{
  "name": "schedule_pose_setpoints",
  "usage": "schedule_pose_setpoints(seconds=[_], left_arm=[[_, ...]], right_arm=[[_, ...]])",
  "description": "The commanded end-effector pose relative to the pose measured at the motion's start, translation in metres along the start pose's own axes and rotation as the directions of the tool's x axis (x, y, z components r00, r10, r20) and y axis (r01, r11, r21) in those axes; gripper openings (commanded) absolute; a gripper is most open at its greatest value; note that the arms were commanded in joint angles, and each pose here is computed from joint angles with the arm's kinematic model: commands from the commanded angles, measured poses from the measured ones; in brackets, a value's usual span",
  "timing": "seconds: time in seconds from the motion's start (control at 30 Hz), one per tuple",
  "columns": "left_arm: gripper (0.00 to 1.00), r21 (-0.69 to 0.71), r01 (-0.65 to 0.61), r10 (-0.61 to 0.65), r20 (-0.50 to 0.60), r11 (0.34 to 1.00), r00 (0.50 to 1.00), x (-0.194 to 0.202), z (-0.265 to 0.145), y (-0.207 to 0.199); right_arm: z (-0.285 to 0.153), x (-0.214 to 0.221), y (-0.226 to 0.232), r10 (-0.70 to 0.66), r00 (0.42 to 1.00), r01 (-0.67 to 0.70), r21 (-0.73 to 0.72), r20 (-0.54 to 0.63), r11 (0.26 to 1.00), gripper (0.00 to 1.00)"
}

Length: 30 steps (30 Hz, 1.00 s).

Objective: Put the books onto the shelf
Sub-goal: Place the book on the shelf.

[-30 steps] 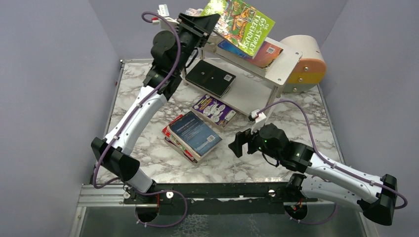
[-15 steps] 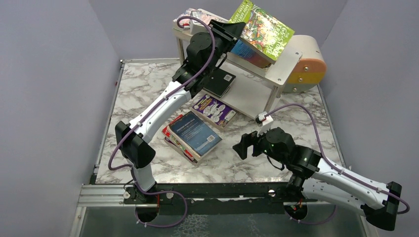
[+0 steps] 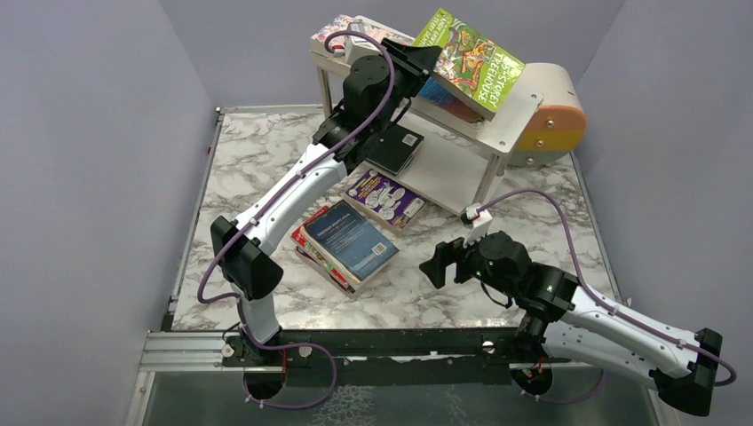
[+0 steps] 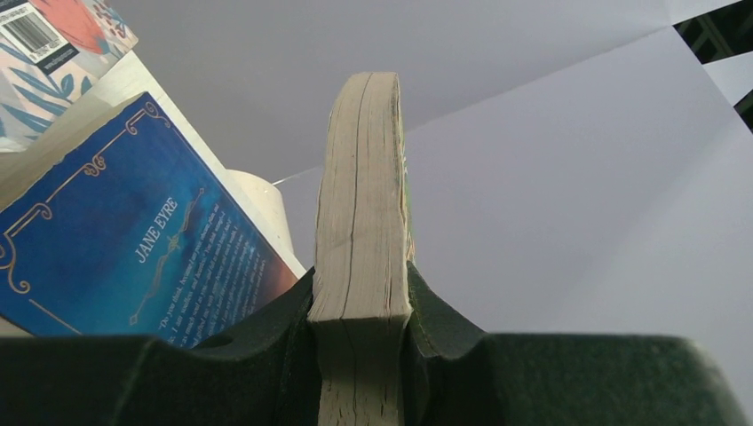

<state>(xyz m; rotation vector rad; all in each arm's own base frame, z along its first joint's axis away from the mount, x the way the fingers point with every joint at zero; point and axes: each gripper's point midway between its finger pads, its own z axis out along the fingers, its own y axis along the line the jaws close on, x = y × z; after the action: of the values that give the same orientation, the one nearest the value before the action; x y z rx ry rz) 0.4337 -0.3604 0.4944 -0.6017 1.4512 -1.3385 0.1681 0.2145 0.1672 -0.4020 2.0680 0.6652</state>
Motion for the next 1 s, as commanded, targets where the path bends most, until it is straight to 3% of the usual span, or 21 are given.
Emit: schedule_pose_setpoints(seconds=[0.0,0.33,0.53,0.7,0.97], left_arm=[[0.0,0.061,0.078,-0.082,0.069,0.995,0.994,-0.028,-0.015,-0.036],[0.0,0.019,0.07,-0.071,0.074,0.997,0.995,-0.038,-0.023,-0.017],[0.14,0.012,0.077,-0.078,0.084,0.997,0.993,-0.049,-0.031,-0.01],[0.38,0.009,0.081,-0.081,0.071,0.997,0.994,-0.051,-0.03,-0.002],[0.45,0.014,0.089,-0.09,0.032,0.996,0.995,-0.045,-0.023,0.004]], right_arm=[[-0.001,-0.001,-0.003,0.012,1.0,-0.012,0.014,0.015,1.0,1.0],[0.0,-0.001,-0.003,0.01,1.0,-0.011,0.017,0.016,1.0,1.0],[0.002,0.0,-0.002,0.009,1.0,-0.01,0.014,0.012,1.0,1.0],[0.002,-0.001,-0.002,0.012,1.0,-0.012,0.015,0.011,1.0,1.0],[0.001,0.001,-0.004,0.015,1.0,-0.015,0.025,0.01,1.0,1.0]])
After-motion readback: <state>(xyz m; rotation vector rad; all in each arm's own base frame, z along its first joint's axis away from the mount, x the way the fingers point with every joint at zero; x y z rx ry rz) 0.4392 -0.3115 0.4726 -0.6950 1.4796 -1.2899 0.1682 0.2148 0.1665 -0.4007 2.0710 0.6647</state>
